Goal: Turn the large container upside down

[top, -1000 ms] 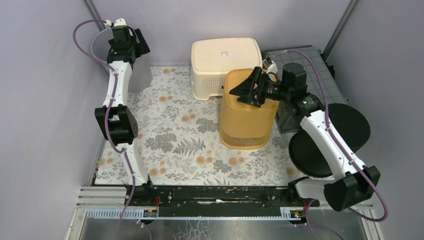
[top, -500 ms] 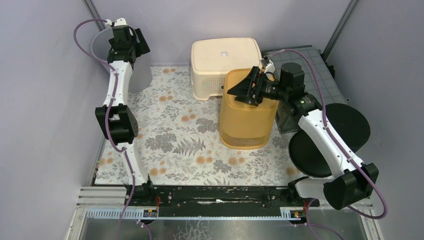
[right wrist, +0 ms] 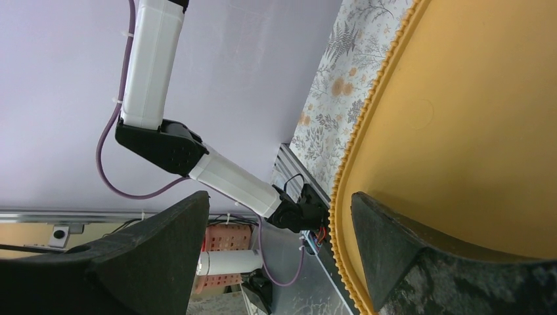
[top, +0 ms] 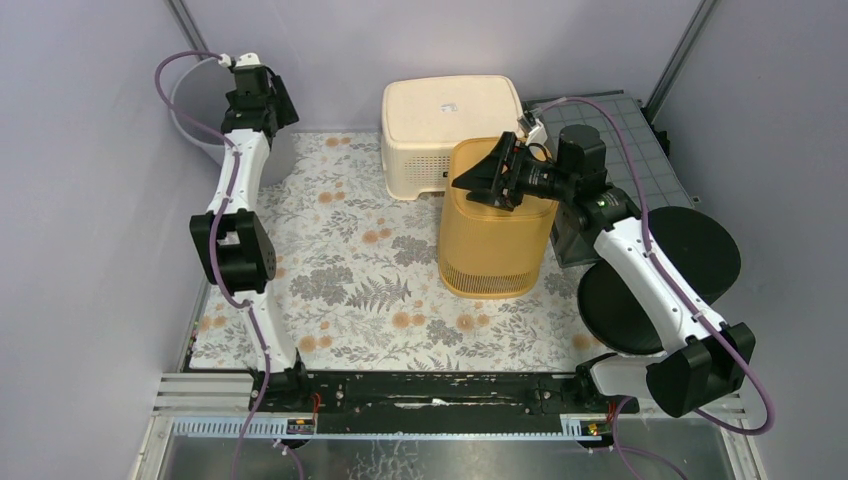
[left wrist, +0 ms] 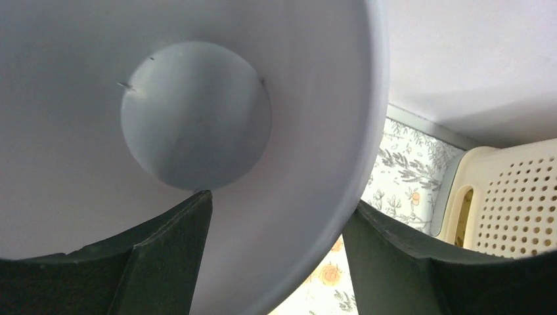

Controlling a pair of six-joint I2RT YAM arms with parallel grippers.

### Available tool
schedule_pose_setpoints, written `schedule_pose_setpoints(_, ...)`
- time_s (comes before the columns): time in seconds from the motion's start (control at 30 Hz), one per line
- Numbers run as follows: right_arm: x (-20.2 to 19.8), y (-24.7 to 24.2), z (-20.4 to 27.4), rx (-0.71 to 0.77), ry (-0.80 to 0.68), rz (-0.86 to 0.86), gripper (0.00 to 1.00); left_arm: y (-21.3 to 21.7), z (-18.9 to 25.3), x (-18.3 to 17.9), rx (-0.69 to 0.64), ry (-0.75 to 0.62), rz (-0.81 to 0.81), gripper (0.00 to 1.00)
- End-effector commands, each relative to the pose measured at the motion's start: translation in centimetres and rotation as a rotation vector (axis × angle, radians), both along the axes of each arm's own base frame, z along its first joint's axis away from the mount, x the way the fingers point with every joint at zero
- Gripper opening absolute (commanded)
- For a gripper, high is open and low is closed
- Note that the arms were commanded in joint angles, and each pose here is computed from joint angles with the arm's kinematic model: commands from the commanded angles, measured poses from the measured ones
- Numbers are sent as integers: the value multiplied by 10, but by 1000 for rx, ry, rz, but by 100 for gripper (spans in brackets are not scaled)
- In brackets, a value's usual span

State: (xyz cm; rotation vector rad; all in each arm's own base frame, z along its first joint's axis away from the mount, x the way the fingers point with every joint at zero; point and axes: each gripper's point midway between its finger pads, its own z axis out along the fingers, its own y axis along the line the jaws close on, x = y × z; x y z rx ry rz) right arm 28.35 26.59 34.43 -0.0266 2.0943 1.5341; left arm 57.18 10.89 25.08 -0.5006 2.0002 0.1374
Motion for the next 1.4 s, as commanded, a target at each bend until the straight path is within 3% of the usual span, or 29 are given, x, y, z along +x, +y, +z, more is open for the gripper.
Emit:
schedule_pose_setpoints(0.0, -4, 7, -8, -8, 28, 26, 86, 7, -18, -15, 21, 52, 42, 71)
schedule_pose_setpoints(0.1, -7, 7, -5, -6, 23, 29, 86, 5, -25, -19, 6, 74, 46, 45)
schedule_pose_setpoints(0.4, -15, 4, 11, 6, -1, 20, 86, -15, -19, -42, -26, 91, 23, 0)
schedule_pose_setpoints(0.6, -29, 0, 23, 13, -18, 16, 86, -33, -11, -65, -78, 87, -7, 0)
schedule_pose_setpoints(0.87, -53, -11, 39, 10, -45, 5, 86, -66, 31, -104, -181, -11, -68, 0)
schedule_pose_setpoints(1.37, -87, -29, 53, -4, -65, -8, 86, -101, 152, -161, -338, -296, -163, 0)
